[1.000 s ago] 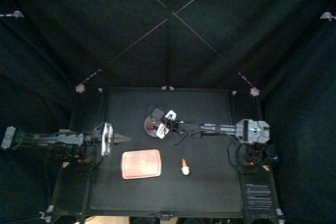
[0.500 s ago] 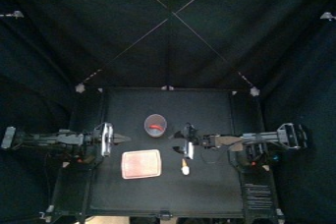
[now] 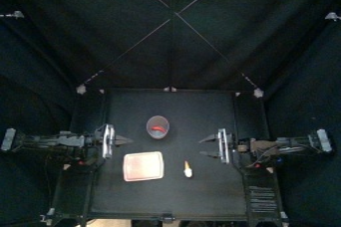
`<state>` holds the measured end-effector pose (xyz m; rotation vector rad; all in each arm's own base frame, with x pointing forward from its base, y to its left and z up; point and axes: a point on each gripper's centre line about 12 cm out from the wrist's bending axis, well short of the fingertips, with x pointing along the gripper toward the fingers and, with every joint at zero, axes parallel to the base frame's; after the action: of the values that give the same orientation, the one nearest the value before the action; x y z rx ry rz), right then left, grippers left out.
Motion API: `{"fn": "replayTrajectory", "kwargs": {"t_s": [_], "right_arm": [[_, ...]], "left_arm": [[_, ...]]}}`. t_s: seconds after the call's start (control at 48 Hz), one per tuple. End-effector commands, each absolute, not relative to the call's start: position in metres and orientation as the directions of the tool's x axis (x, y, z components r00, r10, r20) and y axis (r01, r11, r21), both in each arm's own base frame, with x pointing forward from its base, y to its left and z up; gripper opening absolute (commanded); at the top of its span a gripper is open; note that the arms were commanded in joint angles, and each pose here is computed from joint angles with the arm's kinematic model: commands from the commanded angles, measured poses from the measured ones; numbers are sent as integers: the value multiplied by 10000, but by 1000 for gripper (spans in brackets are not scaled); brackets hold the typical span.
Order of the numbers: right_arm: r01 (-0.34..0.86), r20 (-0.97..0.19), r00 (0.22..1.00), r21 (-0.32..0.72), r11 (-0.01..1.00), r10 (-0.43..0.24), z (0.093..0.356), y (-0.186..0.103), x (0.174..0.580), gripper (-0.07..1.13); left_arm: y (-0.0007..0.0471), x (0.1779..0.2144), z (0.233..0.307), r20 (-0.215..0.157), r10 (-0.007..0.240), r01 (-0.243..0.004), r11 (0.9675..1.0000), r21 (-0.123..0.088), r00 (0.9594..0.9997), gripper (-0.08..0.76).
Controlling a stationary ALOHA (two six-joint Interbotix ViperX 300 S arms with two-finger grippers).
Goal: Pick the red chile then place it in the grey bowl
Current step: Drop red chile in the grey bowl and return to neutral
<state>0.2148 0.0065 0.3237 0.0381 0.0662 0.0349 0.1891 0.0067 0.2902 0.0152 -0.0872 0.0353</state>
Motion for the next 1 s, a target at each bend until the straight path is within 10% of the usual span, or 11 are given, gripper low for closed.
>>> {"fn": "replayTrajectory", "kwargs": {"t_s": [0.021, 1.0], "right_arm": [[-403, -93, 9991, 112, 9991, 405, 3302, 65, 2003, 876], [85, 349, 9994, -204, 9998, -77, 3277, -29, 1822, 876]], "left_arm": [[71, 1902, 2959, 1026, 354, -379, 9990, 227, 9941, -37], [62, 1892, 2972, 1101, 296, -339, 9987, 378, 9935, -37]]}}
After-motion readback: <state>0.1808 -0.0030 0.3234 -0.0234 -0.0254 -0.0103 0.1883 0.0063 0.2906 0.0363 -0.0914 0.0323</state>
